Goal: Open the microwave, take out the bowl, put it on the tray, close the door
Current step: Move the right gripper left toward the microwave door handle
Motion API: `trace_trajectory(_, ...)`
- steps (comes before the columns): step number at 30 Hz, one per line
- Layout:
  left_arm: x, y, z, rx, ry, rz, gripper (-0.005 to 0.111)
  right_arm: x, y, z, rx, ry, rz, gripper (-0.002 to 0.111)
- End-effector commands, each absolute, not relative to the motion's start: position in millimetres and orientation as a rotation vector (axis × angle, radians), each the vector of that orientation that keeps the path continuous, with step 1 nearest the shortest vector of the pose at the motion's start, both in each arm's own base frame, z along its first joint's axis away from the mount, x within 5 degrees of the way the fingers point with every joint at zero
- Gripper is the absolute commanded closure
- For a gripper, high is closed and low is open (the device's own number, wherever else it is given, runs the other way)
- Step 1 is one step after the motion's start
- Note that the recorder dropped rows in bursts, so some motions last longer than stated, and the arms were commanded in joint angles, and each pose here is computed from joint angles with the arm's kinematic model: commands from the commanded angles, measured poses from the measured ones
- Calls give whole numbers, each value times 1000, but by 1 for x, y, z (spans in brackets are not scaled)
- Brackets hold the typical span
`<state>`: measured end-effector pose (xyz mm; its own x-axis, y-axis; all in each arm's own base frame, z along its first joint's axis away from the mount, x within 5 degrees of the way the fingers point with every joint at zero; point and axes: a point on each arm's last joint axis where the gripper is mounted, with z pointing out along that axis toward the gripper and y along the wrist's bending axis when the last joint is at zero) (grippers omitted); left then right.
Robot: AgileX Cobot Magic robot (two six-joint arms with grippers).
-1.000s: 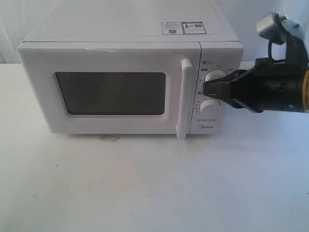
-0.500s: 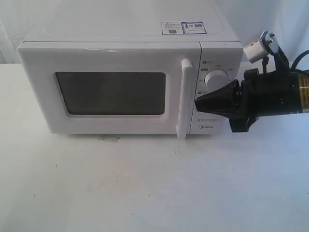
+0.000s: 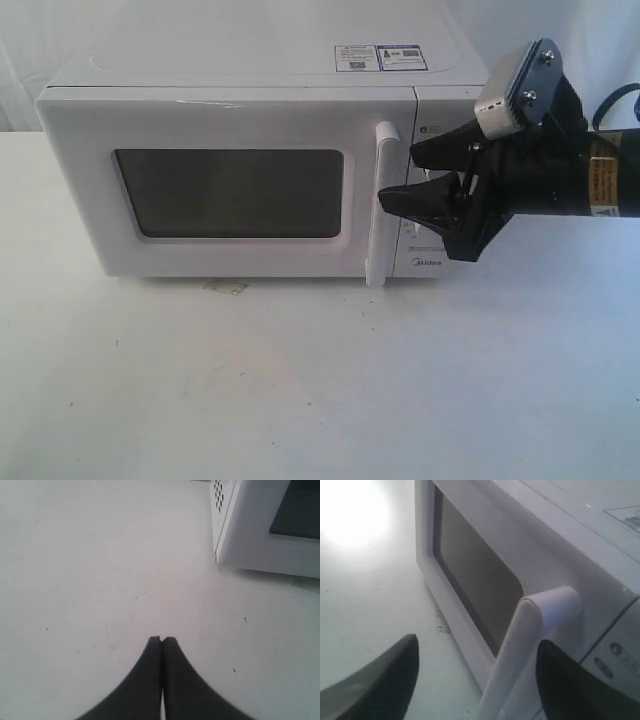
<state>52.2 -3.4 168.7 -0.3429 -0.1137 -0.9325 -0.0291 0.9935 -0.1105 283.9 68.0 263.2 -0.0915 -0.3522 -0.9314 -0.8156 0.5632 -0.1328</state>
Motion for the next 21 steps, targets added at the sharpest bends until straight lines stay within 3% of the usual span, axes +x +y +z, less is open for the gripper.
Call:
trace_trajectory(1, 52, -4, 167, -107, 1922, -102, 107, 289, 62, 261, -920, 1726, 440, 46)
trace_trajectory(11, 52, -4, 167, -107, 1922, -102, 107, 289, 74, 262, -932, 1696, 467, 46)
trace_trajectory(21, 52, -4, 167, -107, 1922, -102, 107, 308, 76, 236, -848, 1709, 561, 46)
